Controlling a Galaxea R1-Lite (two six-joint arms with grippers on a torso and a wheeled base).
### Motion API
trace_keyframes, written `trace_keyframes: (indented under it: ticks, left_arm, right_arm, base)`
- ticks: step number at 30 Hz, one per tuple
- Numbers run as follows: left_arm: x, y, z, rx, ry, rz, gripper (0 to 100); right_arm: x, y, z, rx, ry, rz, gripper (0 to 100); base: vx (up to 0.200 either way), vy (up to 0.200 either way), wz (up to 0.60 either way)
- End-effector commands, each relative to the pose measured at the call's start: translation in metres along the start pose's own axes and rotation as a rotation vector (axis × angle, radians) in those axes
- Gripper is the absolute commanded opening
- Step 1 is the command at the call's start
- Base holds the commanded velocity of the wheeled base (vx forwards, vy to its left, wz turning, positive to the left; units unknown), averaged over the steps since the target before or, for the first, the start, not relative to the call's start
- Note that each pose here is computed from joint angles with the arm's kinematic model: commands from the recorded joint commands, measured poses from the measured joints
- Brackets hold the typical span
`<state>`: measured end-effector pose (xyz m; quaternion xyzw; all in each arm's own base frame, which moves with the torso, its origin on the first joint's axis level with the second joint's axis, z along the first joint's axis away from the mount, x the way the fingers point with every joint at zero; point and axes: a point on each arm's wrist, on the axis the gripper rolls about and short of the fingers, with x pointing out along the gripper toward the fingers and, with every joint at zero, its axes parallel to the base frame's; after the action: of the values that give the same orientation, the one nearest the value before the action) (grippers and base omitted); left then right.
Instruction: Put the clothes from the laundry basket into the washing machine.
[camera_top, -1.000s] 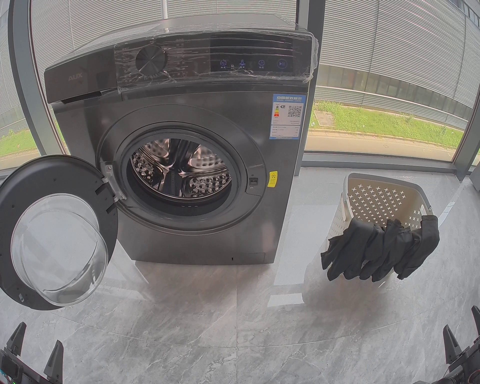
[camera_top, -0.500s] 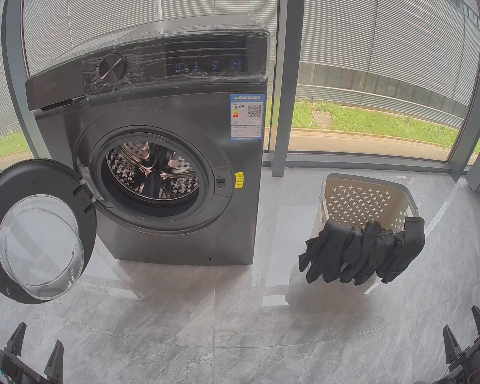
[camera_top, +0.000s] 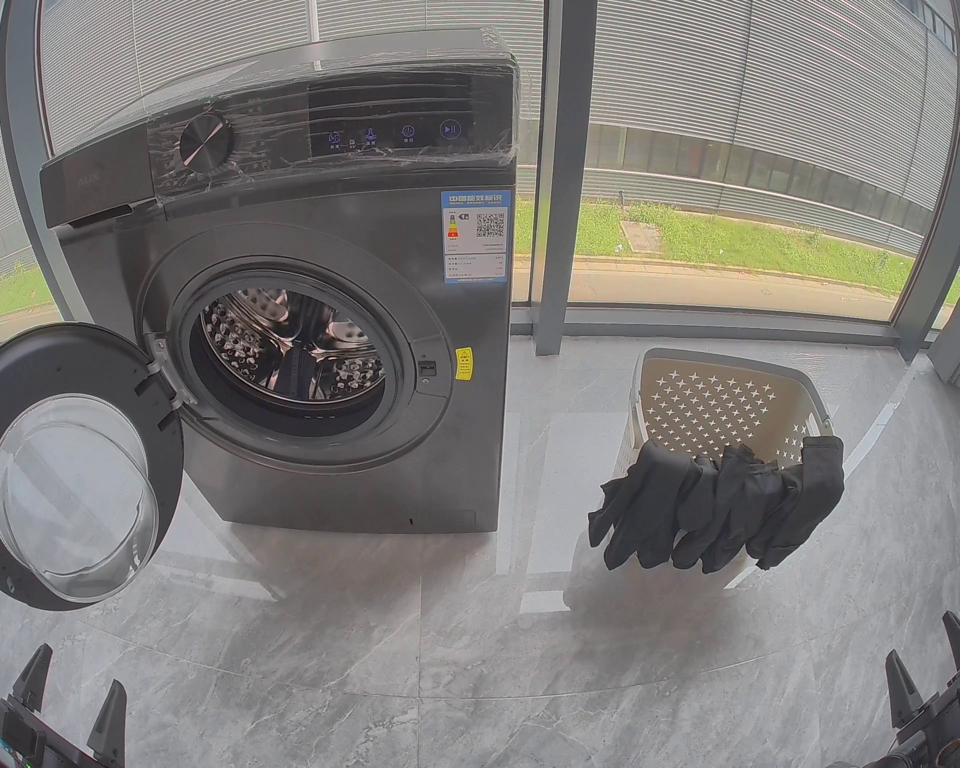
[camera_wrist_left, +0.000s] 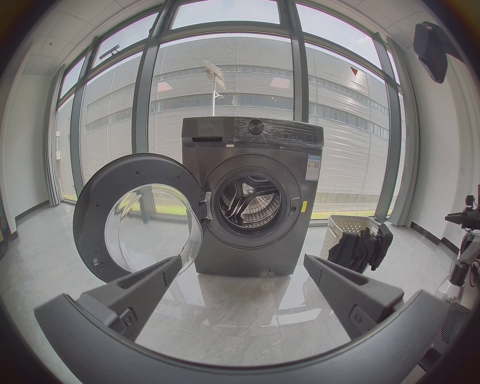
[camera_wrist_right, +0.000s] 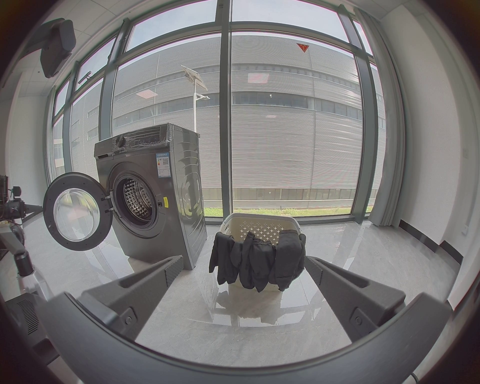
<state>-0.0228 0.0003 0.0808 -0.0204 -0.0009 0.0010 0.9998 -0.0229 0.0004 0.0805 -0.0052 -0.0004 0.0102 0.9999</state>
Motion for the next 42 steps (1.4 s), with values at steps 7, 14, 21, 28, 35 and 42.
trace_keyframes:
  ticks: [7,14,21,28,35,42]
  left_arm:
    - [0.0000,0.0002,-0.0052,-0.001,0.000,-0.001,100]
    - [0.0000,0.0002,-0.0052,-0.001,0.000,-0.001,100]
    - [0.0000,0.0002,-0.0052,-0.001,0.000,-0.001,100]
    - [0.0000,0.0002,-0.0052,-0.001,0.000,-0.001,100]
    - [0.0000,0.0002,-0.0052,-0.001,0.000,-0.001,100]
    - [0.0000,0.0002,-0.0052,-0.001,0.000,-0.001,100]
  right_arm:
    - [0.0001,0.0000,-0.0052,0.000,0.002,0.001,100]
    - [0.0001,0.0000,-0.0052,0.000,0.002,0.001,100]
    - [0.0001,0.0000,-0.0052,0.000,0.002,0.001,100]
    - [0.0001,0.0000,-0.0052,0.000,0.002,0.001,100]
    - [0.0001,0.0000,-0.0052,0.000,0.002,0.001,100]
    - [0.0001,0.0000,-0.0052,0.000,0.002,0.001,100]
  base:
    - [0.000,-0.200,0.00]
    - [0.000,-0.200,0.00]
    - [0.000,-0.200,0.00]
    - [0.000,-0.200,0.00]
    - [0.000,-0.200,0.00]
    - [0.000,-0.114,0.00]
